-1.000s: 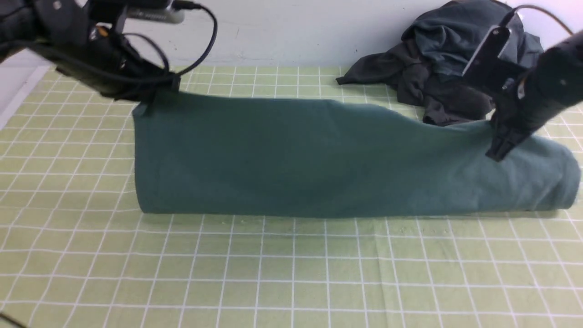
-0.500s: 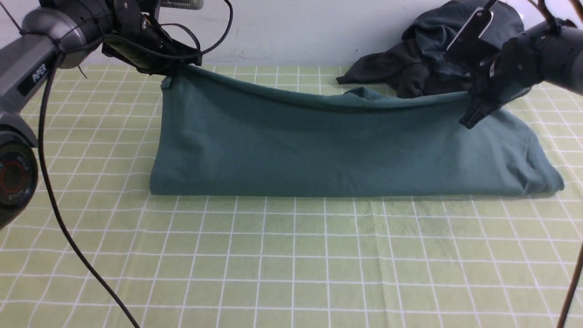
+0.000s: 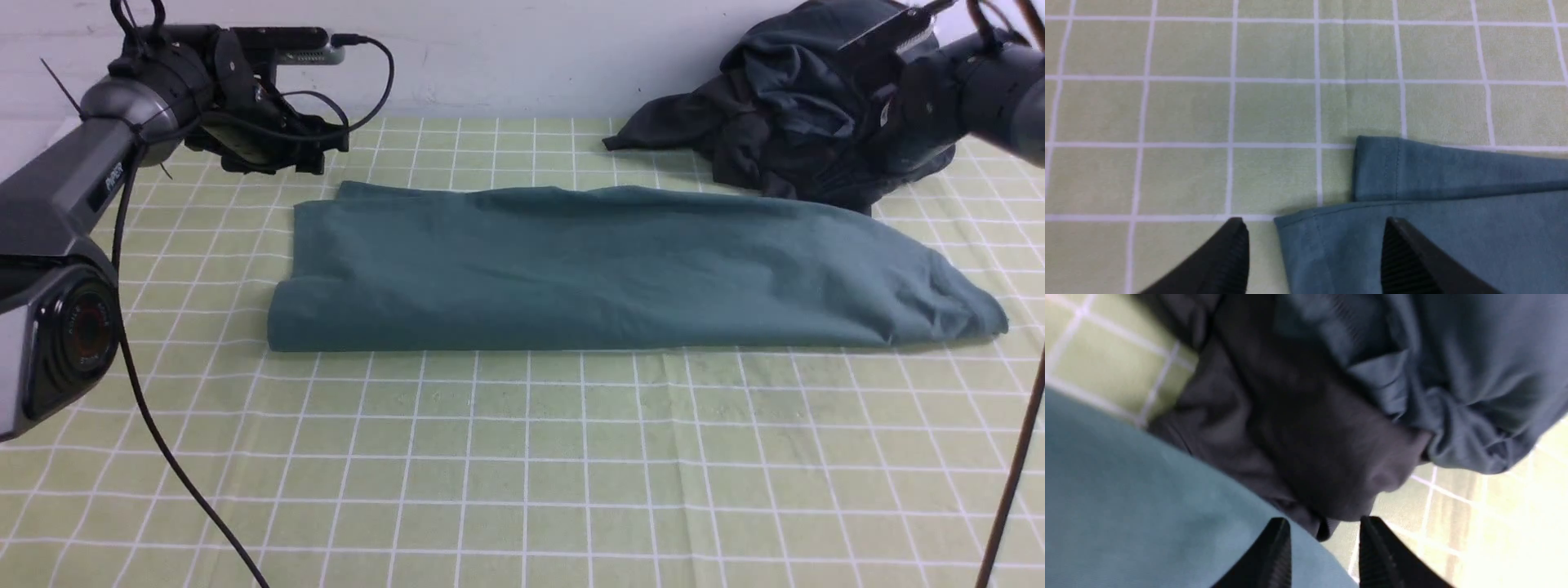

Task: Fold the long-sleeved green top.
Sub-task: Use both arms to drag the lower edge of the fabric forward and fold it over the upper edge, then use the right arm to clamp the right edge of the fabric

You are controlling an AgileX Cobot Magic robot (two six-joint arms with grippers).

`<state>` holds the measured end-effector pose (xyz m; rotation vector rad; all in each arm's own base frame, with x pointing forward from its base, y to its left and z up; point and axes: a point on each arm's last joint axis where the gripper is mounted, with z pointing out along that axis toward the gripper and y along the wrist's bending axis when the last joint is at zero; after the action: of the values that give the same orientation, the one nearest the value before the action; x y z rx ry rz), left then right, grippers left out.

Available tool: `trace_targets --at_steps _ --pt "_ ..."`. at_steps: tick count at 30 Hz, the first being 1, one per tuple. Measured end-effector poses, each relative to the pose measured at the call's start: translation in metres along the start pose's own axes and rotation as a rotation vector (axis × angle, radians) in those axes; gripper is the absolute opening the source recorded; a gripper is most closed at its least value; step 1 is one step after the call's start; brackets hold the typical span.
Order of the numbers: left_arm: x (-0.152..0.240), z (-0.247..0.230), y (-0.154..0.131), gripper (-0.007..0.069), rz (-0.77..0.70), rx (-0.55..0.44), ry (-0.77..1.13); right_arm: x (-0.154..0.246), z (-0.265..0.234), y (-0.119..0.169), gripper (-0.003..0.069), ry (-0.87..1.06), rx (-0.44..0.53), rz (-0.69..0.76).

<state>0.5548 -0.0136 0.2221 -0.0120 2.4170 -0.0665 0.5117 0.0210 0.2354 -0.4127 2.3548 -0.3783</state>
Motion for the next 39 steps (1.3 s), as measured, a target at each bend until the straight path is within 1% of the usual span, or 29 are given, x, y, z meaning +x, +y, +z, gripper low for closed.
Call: trace_targets --at_steps 2,3,4,5,6,8,10,12,13,14,15,17,19,20,22,23,24,25,26,27,30,32,33,34,35,37,39 --pt "-0.003 -0.008 0.002 0.0408 0.0 -0.002 0.008 -0.004 -0.006 0.001 0.0208 -0.002 -0.019 0.019" --pt "-0.015 -0.03 0.004 0.039 0.018 -0.004 0.002 -0.01 -0.019 0.005 0.0171 0.004 -0.072 0.022" --pt "-0.017 -0.035 0.004 0.0386 0.021 -0.006 -0.002 -0.011 -0.02 0.005 0.016 0.004 -0.079 0.02" --pt "-0.024 -0.057 0.003 0.0352 0.059 -0.005 0.004 -0.011 -0.027 0.012 0.0118 0.029 -0.149 -0.006" --pt "-0.026 -0.062 0.003 0.0342 0.065 -0.004 0.009 -0.011 -0.027 0.014 0.0105 0.032 -0.166 -0.013" --pt "-0.035 -0.105 0.001 0.026 0.142 0.002 0.027 -0.004 -0.031 0.024 0.0028 0.113 -0.28 -0.053" --pt "-0.039 -0.137 -0.002 0.019 0.201 0.006 0.041 0.004 -0.032 0.024 0.0 0.186 -0.331 -0.034" --pt "-0.045 -0.166 -0.003 0.013 0.246 0.005 0.015 0.013 -0.031 0.016 -0.0009 0.25 -0.347 0.033" --pt "-0.045 -0.169 -0.002 0.0123 0.25 0.003 0.012 0.014 -0.031 0.015 -0.0009 0.258 -0.347 0.042" --pt "-0.048 -0.194 -0.002 0.0075 0.258 0.008 -0.021 0.024 -0.029 0.0 -0.001 0.318 -0.337 0.11" --pt "-0.048 -0.208 -0.004 0.0047 0.26 0.025 -0.035 0.031 -0.026 -0.011 -0.001 0.355 -0.316 0.153" --pt "-0.042 -0.235 -0.008 0.0013 0.265 0.068 -0.046 0.048 -0.02 -0.036 -0.0007 0.413 -0.242 0.209" --pt "-0.031 -0.254 -0.012 0.0001 0.275 0.118 -0.031 0.064 -0.014 -0.055 0.0011 0.462 -0.182 0.255" --pt "-0.021 -0.263 -0.015 -0.0001 0.282 0.144 -0.015 0.074 -0.01 -0.063 0.0033 0.488 -0.166 0.285" --pt "0.002 -0.278 -0.019 -0.0001 0.295 0.188 0.033 0.089 -0.006 -0.074 0.0099 0.527 -0.158 0.343" --pt "0.013 -0.278 -0.019 -0.0001 0.297 0.201 0.068 0.095 -0.004 -0.077 0.0135 0.54 -0.16 0.361" --pt "0.028 -0.283 -0.02 -0.0001 0.3 0.212 0.098 0.101 -0.003 -0.079 0.0186 0.553 -0.17 0.384" --pt "0.03 -0.289 -0.02 -0.0001 0.302 0.214 0.093 0.102 -0.002 -0.078 0.0197 0.556 -0.174 0.393" --pt "0.06 -0.295 -0.021 -0.0001 0.296 0.242 0.154 0.111 0.002 -0.08 0.03 0.577 -0.19 0.43" --pt "0.073 -0.3 -0.022 -0.0001 0.286 0.25 0.159 0.115 0.005 -0.079 0.0357 0.585 -0.196 0.445" --pt "0.099 -0.317 -0.024 -0.0001 0.258 0.271 0.114 0.12 0.014 -0.076 0.0496 0.596 -0.198 0.476" --pt "0.114 -0.325 -0.025 -0.0001 0.254 0.274 0.099 0.124 0.022 -0.074 0.0547 0.594 -0.197 0.505" --pt "0.114 -0.328 -0.025 -0.0001 0.255 0.273 0.092 0.124 0.022 -0.074 0.055 0.595 -0.196 0.508" --pt "0.124 -0.334 -0.025 -0.0001 0.257 0.271 0.086 0.126 0.028 -0.071 0.0562 0.592 -0.198 0.525" --pt "0.133 -0.339 -0.024 -0.0001 0.259 0.265 0.086 0.128 0.033 -0.069 0.0556 0.59 -0.202 0.544" --pt "0.138 -0.342 -0.024 -0.0001 0.263 0.258 0.083 0.128 0.036 -0.068 0.0534 0.589 -0.202 0.555" --pt "0.149 -0.348 -0.023 -0.0001 0.265 0.25 0.073 0.13 0.04 -0.066 0.0458 0.586 -0.206 0.565"
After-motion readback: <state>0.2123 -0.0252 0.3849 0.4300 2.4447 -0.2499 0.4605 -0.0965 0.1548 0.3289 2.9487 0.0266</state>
